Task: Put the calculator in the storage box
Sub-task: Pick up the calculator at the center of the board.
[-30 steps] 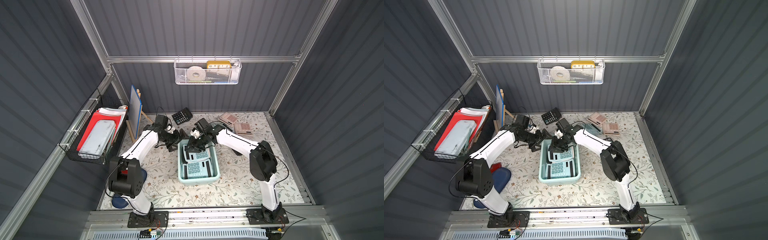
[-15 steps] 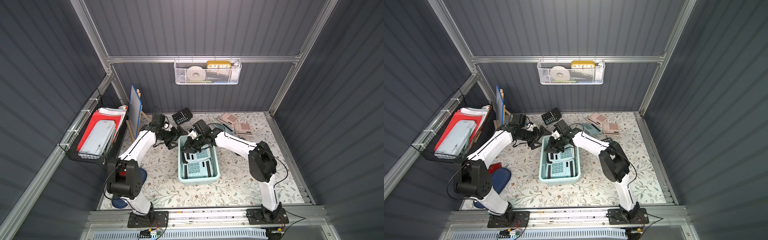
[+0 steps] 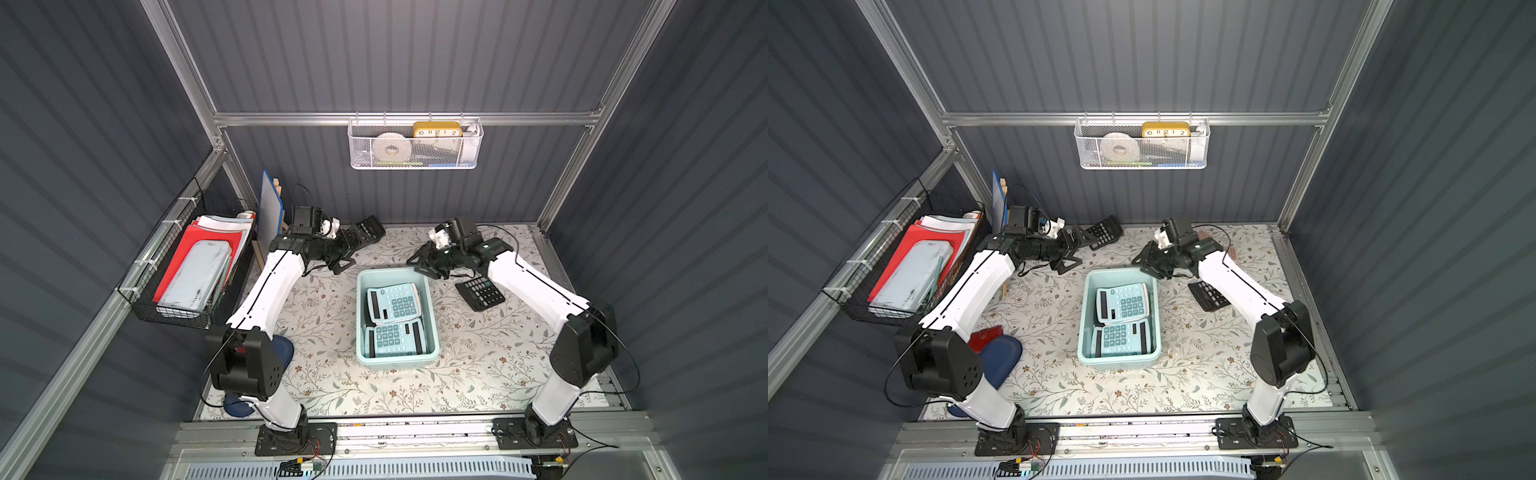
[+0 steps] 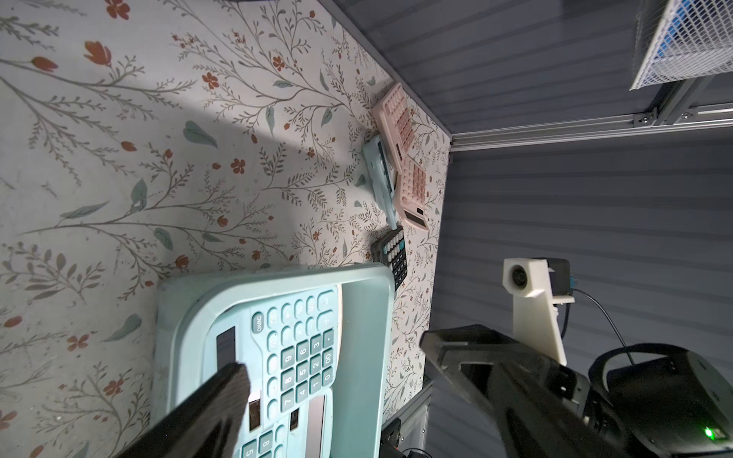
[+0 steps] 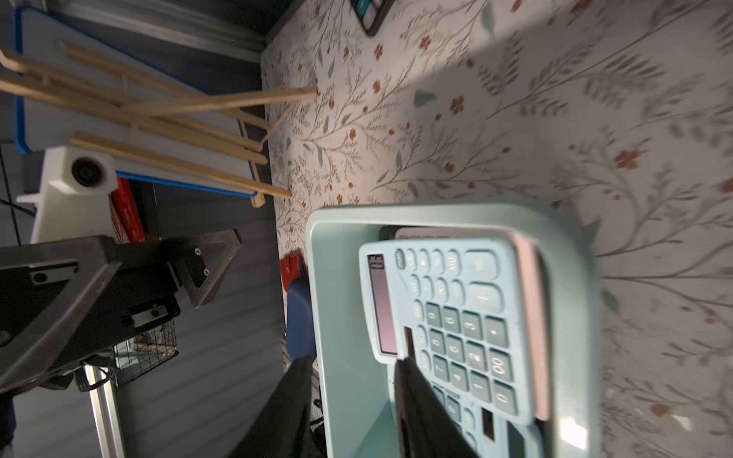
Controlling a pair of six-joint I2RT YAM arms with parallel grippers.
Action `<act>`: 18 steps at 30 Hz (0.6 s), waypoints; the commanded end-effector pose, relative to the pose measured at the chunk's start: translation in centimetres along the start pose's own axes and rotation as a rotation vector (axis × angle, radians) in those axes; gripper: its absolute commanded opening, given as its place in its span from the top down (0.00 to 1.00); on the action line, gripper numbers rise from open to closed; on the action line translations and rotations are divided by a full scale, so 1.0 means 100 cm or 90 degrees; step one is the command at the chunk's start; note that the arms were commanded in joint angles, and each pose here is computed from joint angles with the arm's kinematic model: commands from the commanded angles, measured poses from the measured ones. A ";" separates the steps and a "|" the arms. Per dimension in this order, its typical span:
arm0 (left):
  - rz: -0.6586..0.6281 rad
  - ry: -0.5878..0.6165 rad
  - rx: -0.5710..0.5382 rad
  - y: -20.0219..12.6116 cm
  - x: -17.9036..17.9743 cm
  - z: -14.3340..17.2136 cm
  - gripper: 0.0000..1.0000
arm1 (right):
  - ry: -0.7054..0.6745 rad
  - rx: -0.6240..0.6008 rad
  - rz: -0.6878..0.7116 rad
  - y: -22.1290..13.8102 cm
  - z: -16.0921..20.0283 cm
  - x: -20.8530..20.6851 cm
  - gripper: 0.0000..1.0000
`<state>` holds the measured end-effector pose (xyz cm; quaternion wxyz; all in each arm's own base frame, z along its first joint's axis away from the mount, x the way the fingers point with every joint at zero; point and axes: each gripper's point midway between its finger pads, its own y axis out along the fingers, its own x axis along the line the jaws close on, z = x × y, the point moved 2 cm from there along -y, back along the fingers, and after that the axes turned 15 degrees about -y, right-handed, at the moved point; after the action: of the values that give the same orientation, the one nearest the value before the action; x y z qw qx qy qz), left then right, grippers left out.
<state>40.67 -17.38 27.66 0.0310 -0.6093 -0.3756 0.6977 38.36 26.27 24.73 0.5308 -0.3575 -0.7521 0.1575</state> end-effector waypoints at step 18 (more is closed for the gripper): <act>0.052 0.016 0.030 0.106 -0.017 -0.095 0.01 | 0.235 -0.028 0.279 -0.069 0.008 -0.191 0.61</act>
<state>53.11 -20.38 22.59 0.0355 -0.6242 -0.3554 0.6948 39.45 9.21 17.43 0.5954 -0.5361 -0.5782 0.1541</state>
